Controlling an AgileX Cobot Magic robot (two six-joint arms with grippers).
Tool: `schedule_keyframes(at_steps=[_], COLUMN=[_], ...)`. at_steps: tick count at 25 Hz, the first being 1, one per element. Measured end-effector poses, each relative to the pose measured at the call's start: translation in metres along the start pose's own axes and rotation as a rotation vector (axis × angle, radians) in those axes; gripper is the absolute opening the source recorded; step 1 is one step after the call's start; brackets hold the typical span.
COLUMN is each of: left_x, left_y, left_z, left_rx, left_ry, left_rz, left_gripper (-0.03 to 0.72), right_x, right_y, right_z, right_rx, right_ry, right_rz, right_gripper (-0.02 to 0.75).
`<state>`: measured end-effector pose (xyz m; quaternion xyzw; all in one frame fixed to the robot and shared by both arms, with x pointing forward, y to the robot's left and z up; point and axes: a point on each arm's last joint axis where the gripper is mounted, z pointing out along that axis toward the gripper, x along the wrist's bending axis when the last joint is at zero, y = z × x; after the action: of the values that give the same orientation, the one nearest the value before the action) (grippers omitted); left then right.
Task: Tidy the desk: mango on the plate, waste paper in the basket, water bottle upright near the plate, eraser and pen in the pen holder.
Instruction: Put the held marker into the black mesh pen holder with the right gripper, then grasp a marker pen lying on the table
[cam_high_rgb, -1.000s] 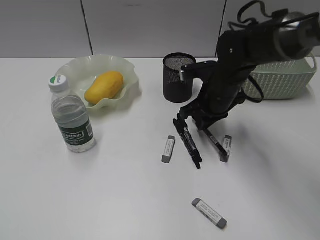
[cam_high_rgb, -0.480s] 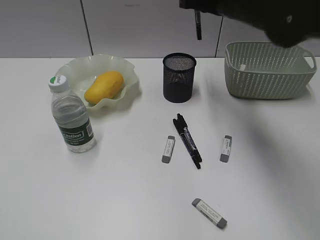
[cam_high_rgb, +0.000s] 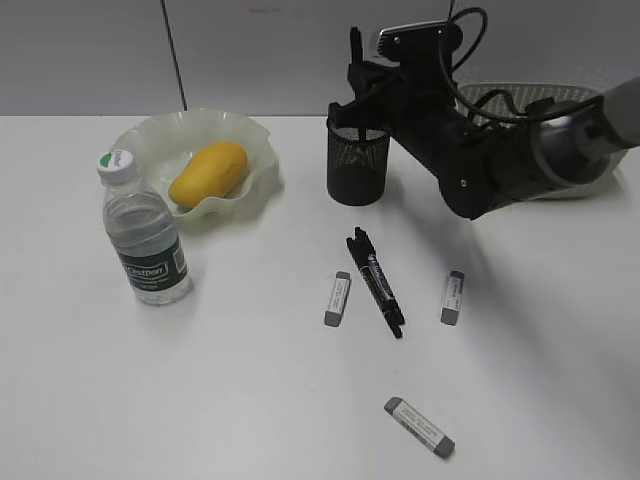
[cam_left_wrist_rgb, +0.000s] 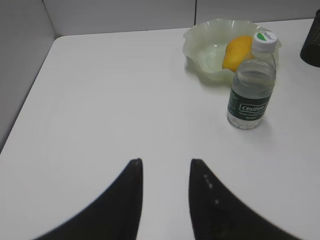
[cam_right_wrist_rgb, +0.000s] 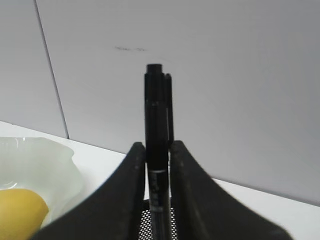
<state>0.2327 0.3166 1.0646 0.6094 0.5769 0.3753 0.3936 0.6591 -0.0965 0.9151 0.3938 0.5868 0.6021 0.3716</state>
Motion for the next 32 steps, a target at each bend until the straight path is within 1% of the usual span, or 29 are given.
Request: schedule_keyframes(at_steps=[1,5,7,8,9,12,14,17,20,22,25,27,29,31,32], left_x=[0.000,0.000,0.000,0.000,0.000,0.000,0.000,0.000,0.000,0.000,-0.002,-0.003,-0.006,-0.010,-0.013], left_y=[0.000,0.000,0.000,0.000,0.000,0.000,0.000,0.000,0.000,0.001,0.004,0.007,0.011,0.016,0.019], left_z=[0.000,0.000,0.000,0.000,0.000,0.000,0.000,0.000,0.000,0.001,0.009,0.017,0.027,0.041,0.048], left_rx=[0.000,0.000,0.000,0.000,0.000,0.000,0.000,0.001,0.001,0.010,0.058,0.109,0.173,0.253,0.284], left_ry=[0.000,0.000,0.000,0.000,0.000,0.000,-0.001,-0.002,-0.002,-0.001,0.002,0.003,-0.005,-0.024,-0.036], left_rz=[0.000,0.000,0.000,0.000,0.000,0.000,0.000,-0.001,-0.001,0.001,0.011,0.027,0.060,0.098,0.104], left_gripper=[0.237,0.237,0.237,0.237,0.237,0.237,0.237,0.238,0.237,0.237,0.237,0.238,0.240,0.243,0.244], right_x=[0.000,0.002,0.003,0.003,0.003,0.004,0.004,0.003,0.001,0.000,-0.002,-0.003,-0.002,-0.002,-0.002], right_y=[-0.002,-0.002,0.004,0.009,0.020,0.062,0.095,0.126,0.137,0.137,0.137,0.138,0.136,0.138,0.138], right_z=[0.000,0.001,0.000,-0.001,-0.003,-0.019,-0.041,-0.085,-0.141,-0.182,-0.244,-0.285,-0.321,-0.353,-0.368], right_rx=[0.010,0.021,0.054,0.093,0.127,0.321,0.476,0.727,0.996,1.158,1.305,1.326,1.309,1.219,1.168], right_ry=[0.002,0.025,0.033,0.032,0.031,0.022,0.015,0.004,-0.012,-0.024,-0.049,-0.061,-0.064,-0.054,-0.051], right_rz=[-0.002,-0.021,-0.030,-0.031,-0.033,-0.037,-0.041,-0.060,-0.067,-0.063,-0.043,-0.027,0.003,0.027,0.028], right_gripper=[0.167,0.409,0.470,0.484,0.491,0.487,0.475,0.454,0.420,0.379,0.344,0.337,0.335,0.333,0.331])
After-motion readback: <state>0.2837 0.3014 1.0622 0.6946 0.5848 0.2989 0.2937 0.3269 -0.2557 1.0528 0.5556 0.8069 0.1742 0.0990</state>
